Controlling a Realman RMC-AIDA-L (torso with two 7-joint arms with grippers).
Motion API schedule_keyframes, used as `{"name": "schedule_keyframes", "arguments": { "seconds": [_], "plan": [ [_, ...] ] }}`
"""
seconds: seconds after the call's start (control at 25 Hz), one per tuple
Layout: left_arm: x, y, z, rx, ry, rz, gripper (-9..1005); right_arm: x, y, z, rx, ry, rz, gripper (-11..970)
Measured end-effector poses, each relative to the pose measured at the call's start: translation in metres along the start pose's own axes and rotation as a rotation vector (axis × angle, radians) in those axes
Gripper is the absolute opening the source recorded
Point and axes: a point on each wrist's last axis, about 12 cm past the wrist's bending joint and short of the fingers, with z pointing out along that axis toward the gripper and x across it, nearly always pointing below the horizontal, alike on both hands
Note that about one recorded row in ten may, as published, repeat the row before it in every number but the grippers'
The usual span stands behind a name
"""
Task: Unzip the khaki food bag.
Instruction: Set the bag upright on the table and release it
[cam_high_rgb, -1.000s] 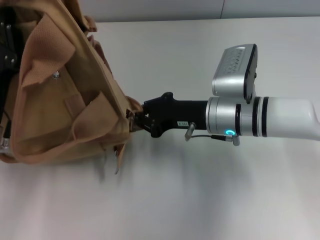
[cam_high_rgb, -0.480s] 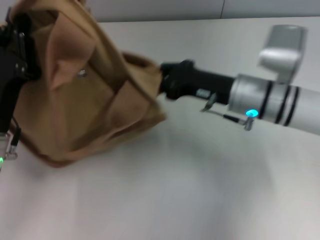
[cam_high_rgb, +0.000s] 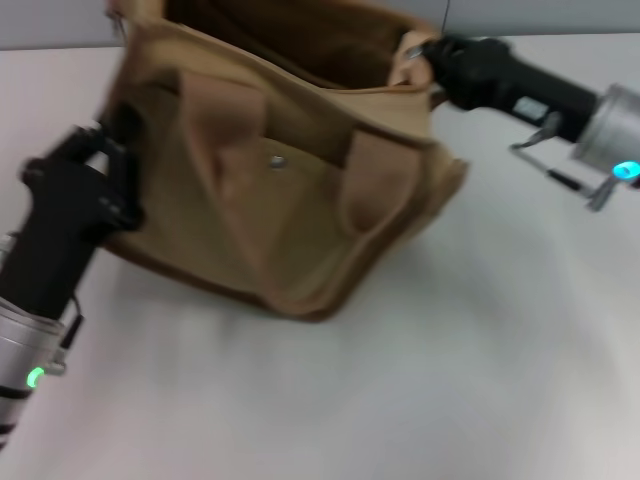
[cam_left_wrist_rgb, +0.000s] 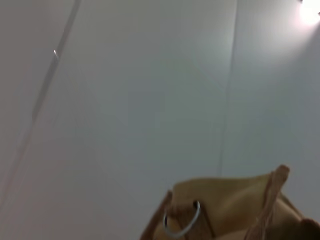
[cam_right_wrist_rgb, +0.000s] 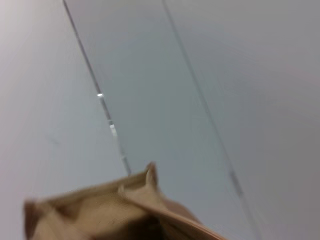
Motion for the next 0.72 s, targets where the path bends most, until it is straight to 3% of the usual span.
{"name": "schedule_keyframes", "arguments": {
  "seconds": [0.16, 0.44, 0.72],
  "plan": [
    [0.017, -0.013, 0.003, 0.071, 0.135, -0.061, 102, -0.018, -0.013, -0.022, 0.057, -0.003, -0.019, 83],
    [0.027, -0.023, 0.007, 0.165, 0.23, -0.157, 103, -0.025, -0.022, -0.026, 0.087, 0.032, -0.035, 100],
    [0.025, -0.017, -0.004, 0.135, 0.241, -0.209, 105, -0.021, -0.026, -0.029, 0.155, 0.039, -0.035, 154]
  ]
}}
